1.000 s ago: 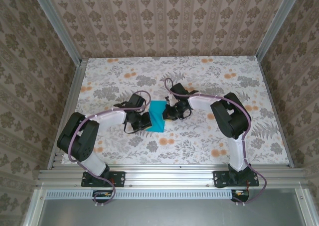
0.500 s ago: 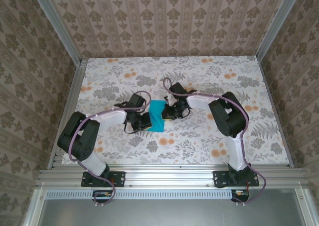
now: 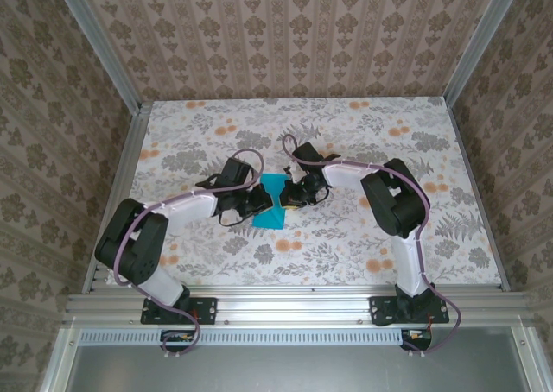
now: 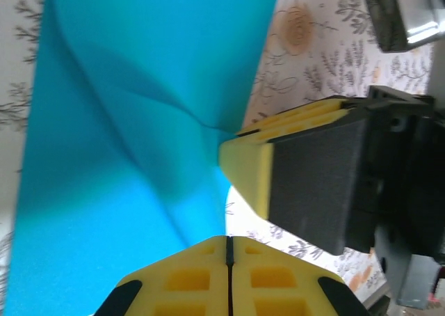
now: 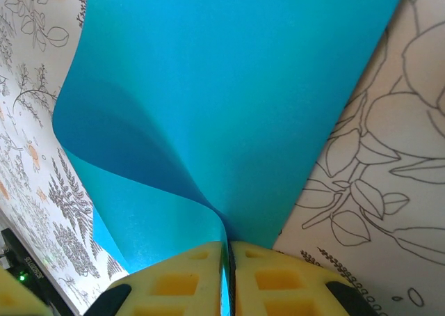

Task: Fold a paper plane with a square sheet of paper (pick it up from the middle)
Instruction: Fold the triangle a second time at the center of the table.

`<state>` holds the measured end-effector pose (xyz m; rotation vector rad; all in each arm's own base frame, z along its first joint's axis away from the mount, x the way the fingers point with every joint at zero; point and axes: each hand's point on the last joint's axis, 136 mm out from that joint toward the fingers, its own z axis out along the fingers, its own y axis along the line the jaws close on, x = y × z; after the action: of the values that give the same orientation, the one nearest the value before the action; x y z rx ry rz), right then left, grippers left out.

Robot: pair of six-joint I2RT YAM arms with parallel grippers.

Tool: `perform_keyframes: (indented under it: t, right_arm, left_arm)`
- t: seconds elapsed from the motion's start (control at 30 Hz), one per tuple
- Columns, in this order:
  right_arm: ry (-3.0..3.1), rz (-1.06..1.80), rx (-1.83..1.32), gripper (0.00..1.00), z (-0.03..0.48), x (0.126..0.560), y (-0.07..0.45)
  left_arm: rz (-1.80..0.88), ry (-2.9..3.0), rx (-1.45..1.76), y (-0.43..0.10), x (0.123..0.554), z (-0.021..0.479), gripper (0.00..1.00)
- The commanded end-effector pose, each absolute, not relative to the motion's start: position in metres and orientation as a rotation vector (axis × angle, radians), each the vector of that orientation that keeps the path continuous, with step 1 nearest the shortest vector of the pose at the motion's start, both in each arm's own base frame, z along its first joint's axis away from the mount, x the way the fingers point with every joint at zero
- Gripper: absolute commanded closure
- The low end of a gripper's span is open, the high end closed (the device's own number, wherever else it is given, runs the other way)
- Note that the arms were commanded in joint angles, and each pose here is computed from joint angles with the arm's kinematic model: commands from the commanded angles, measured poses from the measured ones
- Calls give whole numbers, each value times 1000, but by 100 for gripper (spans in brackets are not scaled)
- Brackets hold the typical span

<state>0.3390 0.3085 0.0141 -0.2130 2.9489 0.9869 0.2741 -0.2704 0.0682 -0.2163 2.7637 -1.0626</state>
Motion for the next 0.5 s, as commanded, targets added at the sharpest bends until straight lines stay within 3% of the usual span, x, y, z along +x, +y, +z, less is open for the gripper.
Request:
perform_keyframes:
  t: [0.0, 0.47]
  right_arm:
    - [3059, 872, -170, 87, -11, 327, 296]
    - [3099, 836, -116, 86, -16, 326, 292]
  left_arm:
    - [-1127, 2742, -209, -283, 276, 70, 92]
    - [-1031, 2817, -248, -280, 276, 41, 95]
